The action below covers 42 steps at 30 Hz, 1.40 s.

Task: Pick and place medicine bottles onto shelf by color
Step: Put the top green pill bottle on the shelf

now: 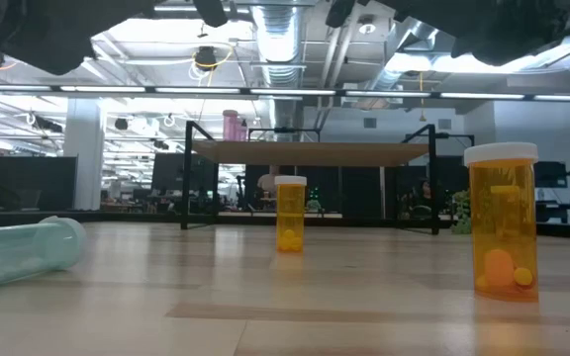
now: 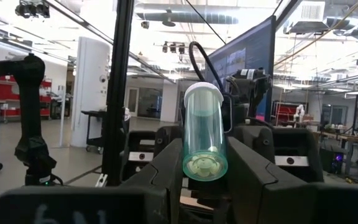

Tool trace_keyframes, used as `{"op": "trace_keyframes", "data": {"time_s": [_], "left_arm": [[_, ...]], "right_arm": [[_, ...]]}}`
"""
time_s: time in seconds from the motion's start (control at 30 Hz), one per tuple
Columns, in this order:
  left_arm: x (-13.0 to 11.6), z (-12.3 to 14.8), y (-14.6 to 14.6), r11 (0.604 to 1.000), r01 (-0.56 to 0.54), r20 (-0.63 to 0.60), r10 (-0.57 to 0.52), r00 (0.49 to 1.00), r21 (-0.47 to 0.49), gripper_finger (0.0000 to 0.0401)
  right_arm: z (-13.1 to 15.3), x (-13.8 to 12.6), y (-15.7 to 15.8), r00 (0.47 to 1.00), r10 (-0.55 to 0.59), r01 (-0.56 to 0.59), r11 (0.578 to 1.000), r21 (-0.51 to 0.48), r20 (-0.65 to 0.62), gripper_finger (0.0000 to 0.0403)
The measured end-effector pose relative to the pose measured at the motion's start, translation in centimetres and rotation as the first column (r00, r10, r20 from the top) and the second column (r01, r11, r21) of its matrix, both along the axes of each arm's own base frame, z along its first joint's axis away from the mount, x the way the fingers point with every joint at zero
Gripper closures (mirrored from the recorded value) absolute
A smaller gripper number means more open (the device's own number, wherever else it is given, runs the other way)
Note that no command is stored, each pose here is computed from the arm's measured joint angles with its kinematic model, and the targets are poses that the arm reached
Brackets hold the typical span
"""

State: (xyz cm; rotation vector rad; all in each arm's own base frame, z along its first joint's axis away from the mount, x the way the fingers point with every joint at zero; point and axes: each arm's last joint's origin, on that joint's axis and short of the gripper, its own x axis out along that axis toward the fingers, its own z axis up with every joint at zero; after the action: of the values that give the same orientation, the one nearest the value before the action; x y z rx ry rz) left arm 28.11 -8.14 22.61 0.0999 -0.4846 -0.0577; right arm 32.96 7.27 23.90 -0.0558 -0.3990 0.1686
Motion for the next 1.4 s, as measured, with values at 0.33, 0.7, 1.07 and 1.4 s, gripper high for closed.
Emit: {"op": "trace_keyframes", "data": {"time_s": [0.33, 0.7, 1.07, 1.4], "left_arm": [[0.4, 0.0, 0.2, 1.0, 0.016, -0.017, -0.016, 1.0, 0.005, 0.0224], [0.9, 0.5, 0.1, 1.0, 0.005, -0.021, -0.005, 1.0, 0.01, 0.0224], [1.4, 0.4, 0.0, 1.0, 0.002, -0.066, 0.0, 0.998, 0.027, 0.0224], [1.4, 0.4, -0.1, 0.999, 0.013, -0.065, -0.011, 0.998, 0.034, 0.0265]], "right_arm": [[0.0, 0.0, 0.0, 1.0, 0.001, -0.001, 1.0, 0.0, -0.002, 0.0285], [0.0, 0.0, 0.0, 1.0, 0.001, -0.001, 1.0, 0.0, -0.002, 0.0285], [0.0, 0.0, 0.0, 1.0, 0.001, -0.001, 1.0, 0.0, -0.004, 0.0285], [-0.1, 0.0, 0.1, 1.0, 0.004, -0.004, 1.0, -0.002, -0.009, 0.0284]]}}
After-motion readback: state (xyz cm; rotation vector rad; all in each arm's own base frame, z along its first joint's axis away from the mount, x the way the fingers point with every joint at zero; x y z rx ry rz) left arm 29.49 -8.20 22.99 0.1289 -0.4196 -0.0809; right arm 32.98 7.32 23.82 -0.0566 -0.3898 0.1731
